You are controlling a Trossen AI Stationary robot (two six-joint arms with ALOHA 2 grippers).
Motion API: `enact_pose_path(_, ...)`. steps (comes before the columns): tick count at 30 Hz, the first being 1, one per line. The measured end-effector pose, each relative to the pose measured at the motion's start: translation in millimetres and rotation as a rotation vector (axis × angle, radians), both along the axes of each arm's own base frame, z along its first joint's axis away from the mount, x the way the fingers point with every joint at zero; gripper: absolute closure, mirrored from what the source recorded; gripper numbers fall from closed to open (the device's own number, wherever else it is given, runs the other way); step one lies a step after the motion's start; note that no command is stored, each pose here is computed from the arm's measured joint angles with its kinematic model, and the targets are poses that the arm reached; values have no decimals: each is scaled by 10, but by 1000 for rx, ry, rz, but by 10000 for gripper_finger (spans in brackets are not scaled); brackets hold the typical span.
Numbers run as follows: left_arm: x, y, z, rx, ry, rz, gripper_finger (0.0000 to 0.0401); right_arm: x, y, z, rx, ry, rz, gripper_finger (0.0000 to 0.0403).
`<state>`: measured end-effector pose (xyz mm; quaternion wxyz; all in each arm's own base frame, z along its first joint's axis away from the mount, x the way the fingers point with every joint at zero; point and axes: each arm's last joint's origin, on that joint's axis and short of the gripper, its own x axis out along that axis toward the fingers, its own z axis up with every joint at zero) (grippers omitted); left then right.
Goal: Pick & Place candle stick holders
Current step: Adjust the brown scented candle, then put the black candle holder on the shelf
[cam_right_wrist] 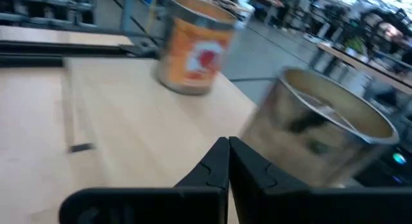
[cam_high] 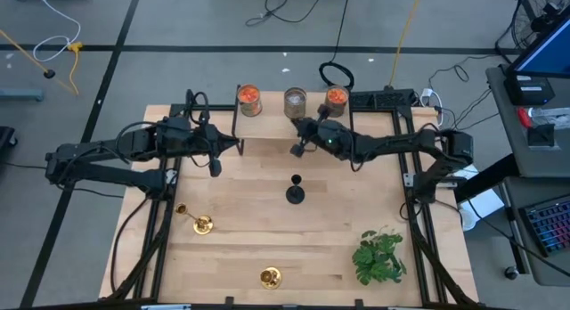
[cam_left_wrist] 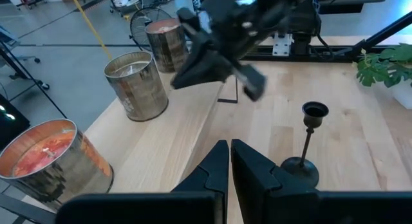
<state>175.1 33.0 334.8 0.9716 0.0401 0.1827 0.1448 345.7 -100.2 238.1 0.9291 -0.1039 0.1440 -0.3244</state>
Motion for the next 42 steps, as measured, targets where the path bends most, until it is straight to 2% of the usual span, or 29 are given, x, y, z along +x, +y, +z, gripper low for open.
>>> enact_pose_path(2,0,0,0,0,0,0,375,-12,-90,-27,2,3,-21,403)
enact_pose_path(6,0,0,-1,0,1,-1,375,-24,-222,-52,36,-24,33,403)
enact_pose_path(14,-1,0,-4,12,9,-5,375,-89,-405,-29,40,-56,1,403)
enact_pose_path(27,-2,0,-6,9,10,-4,375,-125,-501,-6,25,-74,-24,403)
enact_pose_path(34,-3,-4,-10,10,15,-11,375,-66,-262,97,-11,-88,49,403)
enact_pose_path(39,-21,-37,-49,-5,59,-77,375,-66,39,241,-19,-86,131,403)
enact_pose_path(42,-26,-54,-66,0,80,-68,375,-85,251,331,-8,-83,188,403)
